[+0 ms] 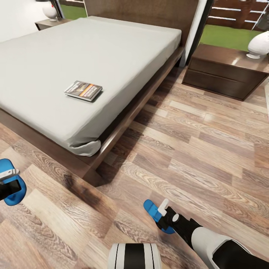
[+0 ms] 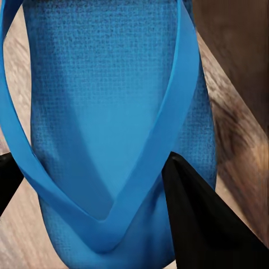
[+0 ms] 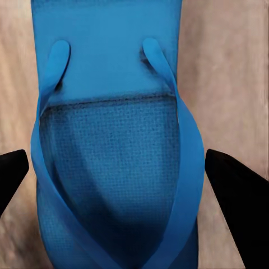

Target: In the bedroom, move the book from the bed onto either nightstand, and place the two sandals side by side next to the bed.

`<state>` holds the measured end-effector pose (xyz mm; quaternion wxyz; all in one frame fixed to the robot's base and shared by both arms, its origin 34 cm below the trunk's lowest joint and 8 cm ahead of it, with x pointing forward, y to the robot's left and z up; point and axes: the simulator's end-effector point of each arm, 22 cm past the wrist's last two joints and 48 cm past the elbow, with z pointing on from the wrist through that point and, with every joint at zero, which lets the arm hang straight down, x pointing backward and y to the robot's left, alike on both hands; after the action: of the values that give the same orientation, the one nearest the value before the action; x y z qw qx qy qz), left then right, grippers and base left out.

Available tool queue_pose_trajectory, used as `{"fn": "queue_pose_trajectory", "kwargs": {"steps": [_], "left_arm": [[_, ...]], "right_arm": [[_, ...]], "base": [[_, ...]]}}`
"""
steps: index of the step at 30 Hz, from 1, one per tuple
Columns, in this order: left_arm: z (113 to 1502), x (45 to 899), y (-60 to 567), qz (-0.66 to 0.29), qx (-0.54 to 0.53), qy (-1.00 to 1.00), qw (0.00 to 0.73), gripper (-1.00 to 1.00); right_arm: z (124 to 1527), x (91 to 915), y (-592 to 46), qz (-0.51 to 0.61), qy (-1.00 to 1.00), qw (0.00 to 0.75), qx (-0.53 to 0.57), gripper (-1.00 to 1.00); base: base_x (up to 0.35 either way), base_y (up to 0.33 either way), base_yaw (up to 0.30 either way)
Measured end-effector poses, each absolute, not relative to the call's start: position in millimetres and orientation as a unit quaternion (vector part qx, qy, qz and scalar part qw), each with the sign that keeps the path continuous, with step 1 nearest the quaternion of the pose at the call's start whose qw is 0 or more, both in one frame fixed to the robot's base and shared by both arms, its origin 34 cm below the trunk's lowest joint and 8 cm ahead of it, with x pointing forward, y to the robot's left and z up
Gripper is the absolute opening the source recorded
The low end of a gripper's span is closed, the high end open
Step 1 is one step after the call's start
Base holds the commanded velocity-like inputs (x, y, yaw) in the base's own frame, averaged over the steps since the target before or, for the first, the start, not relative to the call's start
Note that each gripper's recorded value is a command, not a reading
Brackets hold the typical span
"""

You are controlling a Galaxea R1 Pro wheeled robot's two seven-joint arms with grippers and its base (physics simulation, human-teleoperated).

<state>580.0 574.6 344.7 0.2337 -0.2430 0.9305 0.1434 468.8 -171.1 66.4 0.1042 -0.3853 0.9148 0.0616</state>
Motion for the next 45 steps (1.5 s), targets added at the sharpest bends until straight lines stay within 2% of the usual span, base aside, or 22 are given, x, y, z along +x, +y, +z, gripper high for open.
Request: {"fn": "queue_pose_trajectory", "kwargs": {"steps": [8,25,45], "left_arm": [[331,557,574,0.124,-0.262,0.931,0.222,-1.0],[325,528,582,0.104,-0.318,0.916,0.219,-1.0],[325,528,582,0.1,-0.322,0.915,0.222,-1.0]], "right_arm": [[69,461,-152,0.085,0.895,0.105,-0.425,-1.0],[62,431,-176,0.068,0.874,0.062,-0.477,-1.0],[61,435,-181,0.056,0.88,0.065,-0.468,-1.0]], "base": [[0.0,0.0,0.0],[-0.003,0.0,0.0],[-0.283,0.093,0.0]]}}
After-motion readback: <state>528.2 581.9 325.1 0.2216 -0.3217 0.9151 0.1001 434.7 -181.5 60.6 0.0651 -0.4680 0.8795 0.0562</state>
